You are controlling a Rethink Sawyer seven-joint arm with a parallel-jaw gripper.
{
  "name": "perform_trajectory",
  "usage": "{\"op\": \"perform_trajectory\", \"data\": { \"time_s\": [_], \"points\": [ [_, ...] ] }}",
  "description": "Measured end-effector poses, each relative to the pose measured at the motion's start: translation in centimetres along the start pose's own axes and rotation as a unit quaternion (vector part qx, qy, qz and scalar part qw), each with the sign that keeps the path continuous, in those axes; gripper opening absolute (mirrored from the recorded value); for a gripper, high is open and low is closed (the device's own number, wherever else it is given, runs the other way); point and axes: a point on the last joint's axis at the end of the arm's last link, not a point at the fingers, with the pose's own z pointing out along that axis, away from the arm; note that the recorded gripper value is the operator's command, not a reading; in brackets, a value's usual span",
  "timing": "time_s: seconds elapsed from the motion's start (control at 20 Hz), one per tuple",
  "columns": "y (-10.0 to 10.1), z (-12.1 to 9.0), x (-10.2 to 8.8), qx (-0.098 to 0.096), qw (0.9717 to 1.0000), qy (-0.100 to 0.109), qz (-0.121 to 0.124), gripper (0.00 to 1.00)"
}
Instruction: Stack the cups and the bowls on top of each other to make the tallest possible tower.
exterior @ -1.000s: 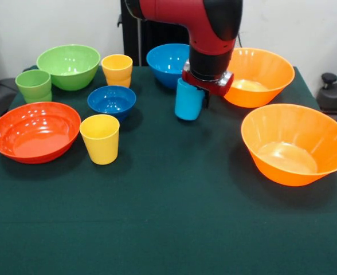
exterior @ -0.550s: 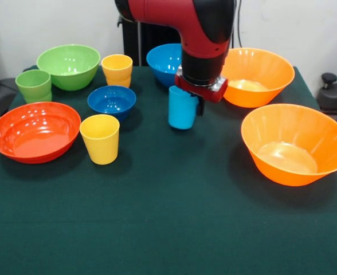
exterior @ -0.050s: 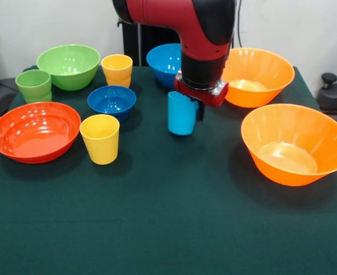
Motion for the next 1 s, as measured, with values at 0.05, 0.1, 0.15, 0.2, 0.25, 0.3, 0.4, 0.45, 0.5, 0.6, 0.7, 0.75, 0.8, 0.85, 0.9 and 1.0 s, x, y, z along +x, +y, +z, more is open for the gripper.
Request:
{"op": "perform_trajectory", "data": {
  "time_s": [0.05, 0.1, 0.15, 0.2, 0.25, 0.3, 0.4, 0.45, 0.5, 0.6, 0.7, 0.75, 0.8, 0.85, 0.9, 1.0],
  "points": [
    [0.06, 0.00, -0.09, 0.000, 1.0000, -0.001, 0.000, 0.00],
    [0.11, 0.01, -0.18, -0.001, 1.0000, -0.001, 0.000, 0.00],
    [0.13, 0.02, -0.25, -0.001, 1.0000, -0.002, 0.000, 0.00],
    [0.27, 0.08, -0.49, -0.002, 1.0000, -0.004, -0.001, 0.00],
    [0.31, 0.10, -0.55, -0.002, 1.0000, -0.004, -0.001, 0.00],
    [0.36, 0.13, -0.61, -0.002, 1.0000, -0.004, -0.001, 0.00],
    [0.43, 0.17, -0.72, -0.003, 1.0000, -0.004, -0.001, 0.00],
    [0.48, 0.17, -0.80, -0.003, 1.0000, -0.004, -0.001, 0.00],
    [0.49, 0.18, -0.83, -0.003, 1.0000, -0.004, -0.001, 0.00],
    [0.50, 0.17, -0.83, -0.003, 1.0000, -0.002, -0.001, 0.00],
    [0.48, 0.17, -0.81, -0.003, 1.0000, -0.001, -0.001, 0.00],
    [0.48, 0.16, -0.81, -0.003, 1.0000, 0.000, -0.001, 0.00],
    [0.49, 0.16, -0.81, -0.003, 1.0000, 0.001, -0.001, 0.00],
    [0.52, 0.17, -0.84, -0.003, 1.0000, 0.002, -0.001, 0.00],
    [0.56, 0.19, -0.87, -0.003, 1.0000, 0.002, -0.001, 0.00],
    [0.64, 0.22, -1.02, -0.003, 1.0000, 0.002, -0.001, 0.00]
  ]
}}
